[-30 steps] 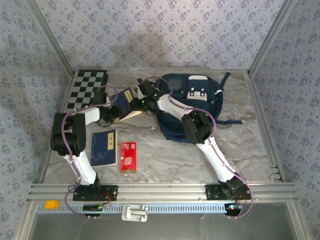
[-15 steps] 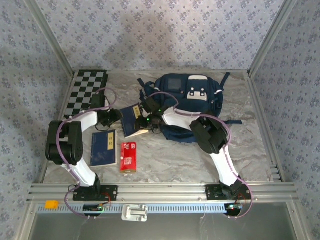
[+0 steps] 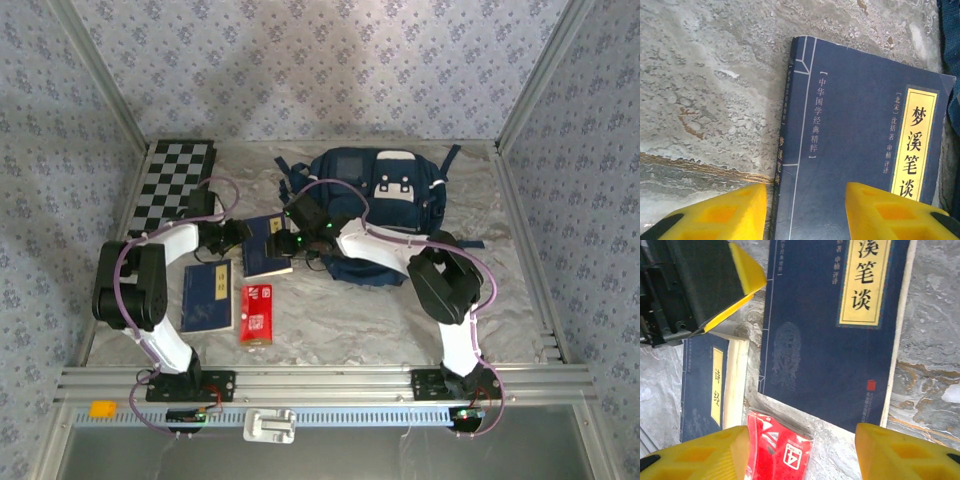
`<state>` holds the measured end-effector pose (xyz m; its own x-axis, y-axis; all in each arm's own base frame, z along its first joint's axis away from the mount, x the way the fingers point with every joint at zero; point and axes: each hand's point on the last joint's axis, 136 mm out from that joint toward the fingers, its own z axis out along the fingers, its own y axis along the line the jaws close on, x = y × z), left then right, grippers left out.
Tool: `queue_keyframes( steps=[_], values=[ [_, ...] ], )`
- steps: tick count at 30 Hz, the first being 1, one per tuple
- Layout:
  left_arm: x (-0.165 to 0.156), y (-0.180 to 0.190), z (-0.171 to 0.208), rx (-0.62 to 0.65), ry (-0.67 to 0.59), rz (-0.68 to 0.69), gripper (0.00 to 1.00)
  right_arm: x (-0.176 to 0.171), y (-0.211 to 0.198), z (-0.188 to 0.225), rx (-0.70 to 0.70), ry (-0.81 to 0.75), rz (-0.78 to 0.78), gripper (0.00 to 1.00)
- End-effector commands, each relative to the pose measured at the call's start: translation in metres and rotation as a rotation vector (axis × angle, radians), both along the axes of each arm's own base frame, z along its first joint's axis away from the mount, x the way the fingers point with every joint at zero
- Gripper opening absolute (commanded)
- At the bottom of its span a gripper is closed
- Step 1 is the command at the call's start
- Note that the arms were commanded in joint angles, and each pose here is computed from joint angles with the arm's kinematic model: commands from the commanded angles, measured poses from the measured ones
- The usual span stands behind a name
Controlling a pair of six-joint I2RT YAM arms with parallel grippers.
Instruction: Pack the student bag
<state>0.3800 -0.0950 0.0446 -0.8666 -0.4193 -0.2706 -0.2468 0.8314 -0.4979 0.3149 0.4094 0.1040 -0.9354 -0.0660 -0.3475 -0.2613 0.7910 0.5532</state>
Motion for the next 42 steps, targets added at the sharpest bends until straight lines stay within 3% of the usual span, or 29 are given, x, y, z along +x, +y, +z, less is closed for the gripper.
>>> queue_keyframes(
  steps=[1,10,19,30,42],
  values=[
    [-0.007,-0.009,0.005,-0.006,-0.002,-0.038,0.45,0.007,-0.014,-0.025,-0.073,0.071,-0.027,0.59],
    [-0.019,-0.026,-0.009,-0.01,0.051,-0.102,0.44,0.032,0.002,-0.051,-0.069,0.114,-0.035,0.6],
    [-0.028,-0.02,-0.026,0.022,0.083,-0.065,0.45,0.039,0.016,-0.065,-0.074,0.151,-0.003,0.6],
    [-0.032,-0.017,-0.036,0.033,0.1,-0.043,0.45,0.04,0.028,-0.008,-0.004,0.068,0.05,0.59],
    [-0.035,-0.018,-0.037,0.026,0.098,-0.041,0.45,0.034,0.029,0.009,0.029,0.056,0.079,0.36]
  ],
)
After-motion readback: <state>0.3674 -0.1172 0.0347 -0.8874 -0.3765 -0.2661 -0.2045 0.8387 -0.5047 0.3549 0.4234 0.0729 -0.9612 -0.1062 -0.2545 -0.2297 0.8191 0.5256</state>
